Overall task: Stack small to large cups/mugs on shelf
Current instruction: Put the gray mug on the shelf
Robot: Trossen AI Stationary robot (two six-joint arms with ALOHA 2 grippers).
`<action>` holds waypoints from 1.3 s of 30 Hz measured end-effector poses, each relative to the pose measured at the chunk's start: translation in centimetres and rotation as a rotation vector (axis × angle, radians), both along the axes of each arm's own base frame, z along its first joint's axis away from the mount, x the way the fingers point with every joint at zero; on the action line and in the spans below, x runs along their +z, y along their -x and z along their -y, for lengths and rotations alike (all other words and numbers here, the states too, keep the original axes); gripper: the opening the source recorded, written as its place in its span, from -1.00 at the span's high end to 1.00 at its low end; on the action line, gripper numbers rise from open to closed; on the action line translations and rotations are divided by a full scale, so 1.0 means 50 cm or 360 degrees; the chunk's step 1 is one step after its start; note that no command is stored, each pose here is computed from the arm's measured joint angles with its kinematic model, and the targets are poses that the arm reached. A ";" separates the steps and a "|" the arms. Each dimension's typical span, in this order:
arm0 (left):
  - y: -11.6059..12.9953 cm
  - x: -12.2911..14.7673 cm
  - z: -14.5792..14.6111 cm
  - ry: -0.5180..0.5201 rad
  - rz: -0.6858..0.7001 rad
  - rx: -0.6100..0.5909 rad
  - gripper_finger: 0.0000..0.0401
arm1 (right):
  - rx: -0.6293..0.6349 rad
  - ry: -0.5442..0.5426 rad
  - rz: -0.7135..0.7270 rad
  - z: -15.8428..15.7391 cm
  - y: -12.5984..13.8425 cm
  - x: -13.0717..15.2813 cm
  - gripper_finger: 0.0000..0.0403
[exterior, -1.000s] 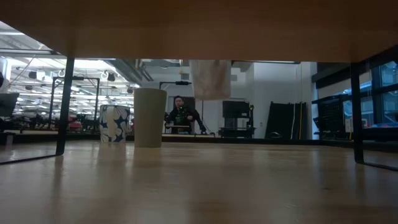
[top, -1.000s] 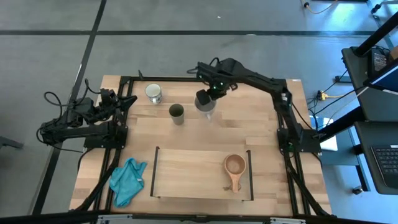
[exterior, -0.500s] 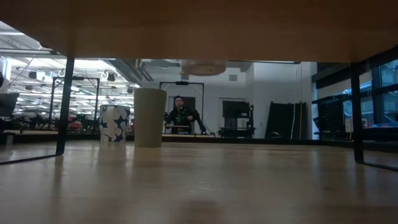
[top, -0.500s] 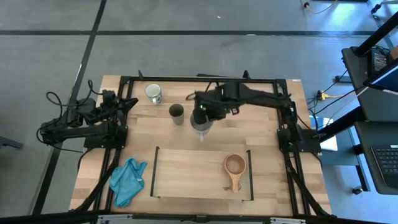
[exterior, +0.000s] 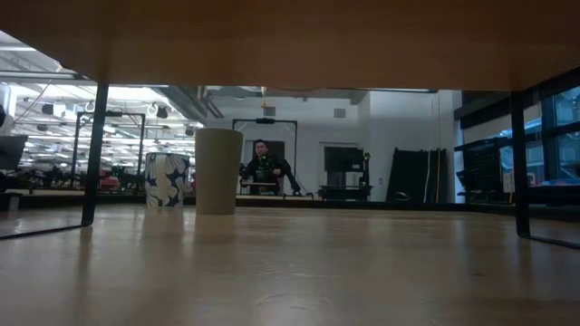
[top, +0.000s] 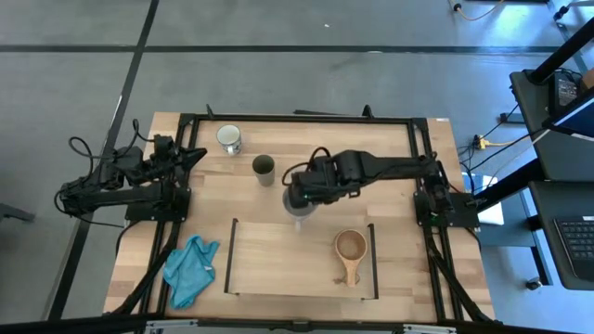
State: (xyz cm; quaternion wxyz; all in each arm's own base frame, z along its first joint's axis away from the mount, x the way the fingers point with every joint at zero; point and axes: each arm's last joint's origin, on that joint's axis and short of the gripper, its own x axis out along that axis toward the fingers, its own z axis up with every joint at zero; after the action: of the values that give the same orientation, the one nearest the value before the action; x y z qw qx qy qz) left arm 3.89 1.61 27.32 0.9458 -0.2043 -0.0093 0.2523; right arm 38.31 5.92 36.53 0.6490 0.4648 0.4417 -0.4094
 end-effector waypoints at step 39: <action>-0.002 0.000 0.004 0.0137 0.0064 -0.0121 0.86 | 0.0065 -0.0040 0.0098 -0.264 0.092 0.001 0.90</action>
State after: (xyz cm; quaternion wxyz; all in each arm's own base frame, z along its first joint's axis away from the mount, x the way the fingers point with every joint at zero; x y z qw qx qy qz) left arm 4.00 1.39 27.32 0.9447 -0.2499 -0.0097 0.2123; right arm 33.72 19.13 36.57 0.6646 0.4762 0.4361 -0.3759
